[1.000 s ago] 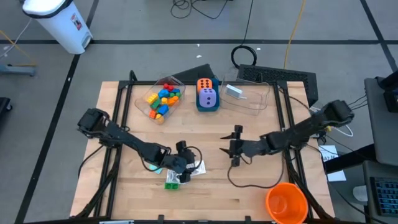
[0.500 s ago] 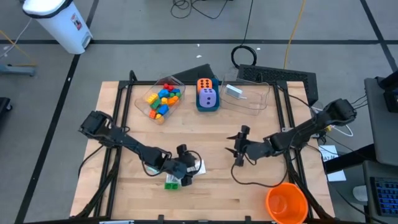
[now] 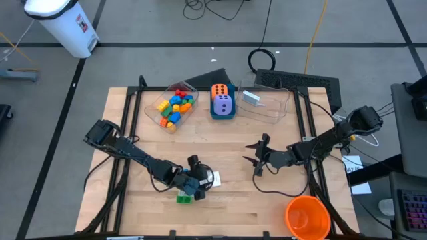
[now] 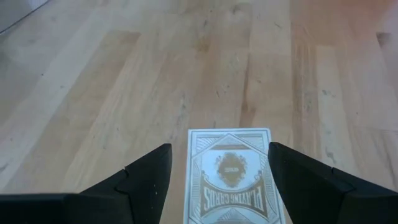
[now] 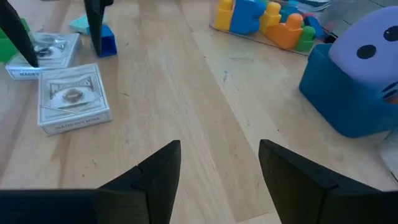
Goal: Pick & Place Toys
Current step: Put the brown playing cards into the right transparent bin
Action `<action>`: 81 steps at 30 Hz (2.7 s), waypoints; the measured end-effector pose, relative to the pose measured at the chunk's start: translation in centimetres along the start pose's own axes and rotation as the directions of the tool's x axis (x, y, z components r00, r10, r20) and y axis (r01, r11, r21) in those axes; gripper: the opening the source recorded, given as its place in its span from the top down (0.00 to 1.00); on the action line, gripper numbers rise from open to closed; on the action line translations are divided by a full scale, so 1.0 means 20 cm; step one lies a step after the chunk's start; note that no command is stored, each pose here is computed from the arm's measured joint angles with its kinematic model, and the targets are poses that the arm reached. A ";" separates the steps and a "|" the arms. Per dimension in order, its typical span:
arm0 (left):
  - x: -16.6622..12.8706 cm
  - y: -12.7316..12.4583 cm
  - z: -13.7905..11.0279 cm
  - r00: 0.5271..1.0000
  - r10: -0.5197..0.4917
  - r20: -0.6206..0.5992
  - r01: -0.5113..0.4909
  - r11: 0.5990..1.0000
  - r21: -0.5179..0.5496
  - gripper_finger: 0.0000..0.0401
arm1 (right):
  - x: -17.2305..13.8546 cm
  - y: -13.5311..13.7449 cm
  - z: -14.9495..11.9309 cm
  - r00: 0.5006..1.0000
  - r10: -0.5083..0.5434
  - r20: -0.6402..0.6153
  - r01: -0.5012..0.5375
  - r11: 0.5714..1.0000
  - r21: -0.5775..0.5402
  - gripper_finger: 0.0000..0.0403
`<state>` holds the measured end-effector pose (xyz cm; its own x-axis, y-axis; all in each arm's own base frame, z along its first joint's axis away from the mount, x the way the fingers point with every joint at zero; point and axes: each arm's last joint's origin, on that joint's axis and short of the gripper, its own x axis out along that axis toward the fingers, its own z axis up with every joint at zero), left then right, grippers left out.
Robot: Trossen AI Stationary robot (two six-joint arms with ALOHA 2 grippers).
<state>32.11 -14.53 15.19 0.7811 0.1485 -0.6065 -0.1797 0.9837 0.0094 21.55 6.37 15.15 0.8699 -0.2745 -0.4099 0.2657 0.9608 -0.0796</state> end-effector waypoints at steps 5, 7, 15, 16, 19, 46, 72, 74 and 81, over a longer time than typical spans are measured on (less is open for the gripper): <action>0.00 0.00 0.00 1.000 -0.004 -0.001 0.004 0.999 -0.048 0.32 | 0.00 0.01 0.00 1.000 0.030 -0.001 -0.030 1.000 0.003 0.48; 0.00 0.00 0.00 1.000 -0.009 0.005 0.010 0.997 -0.076 0.32 | 0.00 0.01 0.00 1.000 0.031 0.002 -0.031 1.000 0.005 0.48; 0.00 0.01 0.00 1.000 -0.017 -0.020 0.016 0.997 -0.079 0.31 | 0.00 0.01 0.00 1.000 0.030 0.003 -0.030 1.000 0.005 0.48; 0.00 0.01 -0.01 0.999 -0.029 -0.036 0.026 0.997 -0.075 0.31 | 0.00 0.01 0.00 1.000 0.030 0.003 -0.030 1.000 0.005 0.48; 0.02 0.01 -0.02 0.994 -0.071 -0.079 0.065 0.995 -0.077 0.26 | 0.00 0.01 0.00 1.000 0.030 0.003 -0.030 1.000 0.005 0.48; 0.11 0.03 -0.10 0.980 -0.095 -0.174 0.085 0.994 -0.062 0.00 | 0.00 0.01 0.00 1.000 0.030 0.002 -0.030 1.000 0.005 0.48; 0.15 0.05 -0.14 0.972 -0.064 -0.224 0.048 0.996 -0.078 0.04 | 0.00 0.01 0.00 1.000 0.029 0.002 -0.029 1.000 0.005 0.48; 0.15 0.06 -0.14 0.972 -0.059 -0.228 0.043 0.996 -0.075 0.09 | 0.00 0.01 0.00 1.000 0.030 0.003 -0.030 1.000 0.005 0.48; 0.16 0.06 -0.12 0.980 -0.068 -0.187 0.068 0.998 -0.009 0.26 | 0.00 0.01 0.01 1.000 0.030 0.004 -0.030 1.000 0.005 0.48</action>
<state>33.01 -13.01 11.38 0.6660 0.0596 -0.7436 -0.1318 0.9905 -0.0386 21.61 6.50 15.24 0.8789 -0.2460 -0.4087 0.2419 0.9683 -0.0624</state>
